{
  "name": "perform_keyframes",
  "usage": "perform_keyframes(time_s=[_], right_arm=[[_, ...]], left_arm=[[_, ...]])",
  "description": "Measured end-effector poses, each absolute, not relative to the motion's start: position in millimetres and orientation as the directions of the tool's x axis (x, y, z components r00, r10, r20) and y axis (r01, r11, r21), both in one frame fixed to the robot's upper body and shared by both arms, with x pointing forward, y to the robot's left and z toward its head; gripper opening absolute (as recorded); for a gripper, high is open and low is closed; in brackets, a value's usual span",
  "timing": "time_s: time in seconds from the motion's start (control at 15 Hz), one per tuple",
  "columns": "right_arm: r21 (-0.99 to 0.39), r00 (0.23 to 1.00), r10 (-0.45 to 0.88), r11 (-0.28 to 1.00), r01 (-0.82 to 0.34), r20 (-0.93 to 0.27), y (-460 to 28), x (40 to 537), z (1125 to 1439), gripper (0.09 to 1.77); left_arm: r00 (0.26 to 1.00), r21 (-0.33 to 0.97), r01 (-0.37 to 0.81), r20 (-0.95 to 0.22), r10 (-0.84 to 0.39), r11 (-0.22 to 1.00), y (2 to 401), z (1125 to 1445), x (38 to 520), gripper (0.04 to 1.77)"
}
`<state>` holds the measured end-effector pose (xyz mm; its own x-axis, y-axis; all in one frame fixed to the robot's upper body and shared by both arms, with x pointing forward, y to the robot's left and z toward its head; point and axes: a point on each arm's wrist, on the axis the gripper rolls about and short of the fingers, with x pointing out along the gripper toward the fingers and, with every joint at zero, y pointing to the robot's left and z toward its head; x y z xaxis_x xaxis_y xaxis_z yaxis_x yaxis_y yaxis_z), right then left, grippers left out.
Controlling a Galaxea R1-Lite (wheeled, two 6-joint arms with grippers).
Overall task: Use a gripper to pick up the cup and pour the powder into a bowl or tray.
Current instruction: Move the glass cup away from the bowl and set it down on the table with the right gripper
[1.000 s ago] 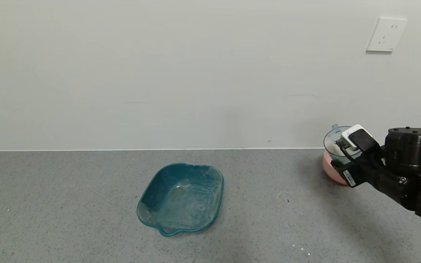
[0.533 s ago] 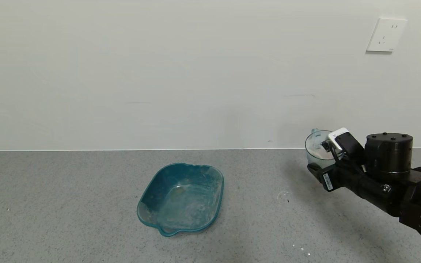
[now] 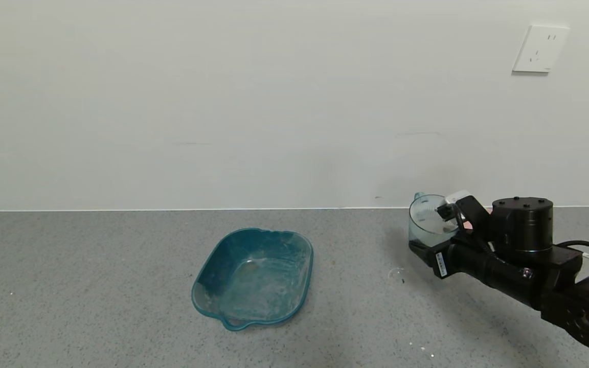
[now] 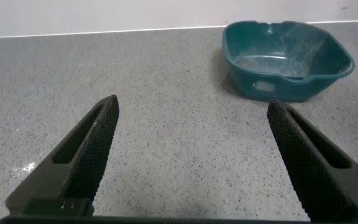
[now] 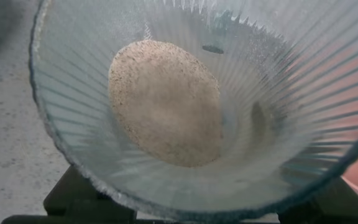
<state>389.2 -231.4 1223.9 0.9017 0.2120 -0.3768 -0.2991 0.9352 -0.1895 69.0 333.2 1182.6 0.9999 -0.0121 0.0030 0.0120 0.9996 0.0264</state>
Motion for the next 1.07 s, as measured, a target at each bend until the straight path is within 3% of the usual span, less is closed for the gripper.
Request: perform_keyframes(time_s=[0.67,1.07], right_arm=[[-0.176,0.882,0.229,0.930,-0.324,-0.413,-220,398,1168,1.29],[-0.171,0.864,0.220,0.930,-0.326,-0.453,-219,400,1154,1.29]], left_arm=[[1.000,0.026,0.012,0.003,-0.012,1.000,333,1183,69,1.72],[1.000,0.026,0.012,0.003,-0.012,1.000,333,1183,69,1.72]])
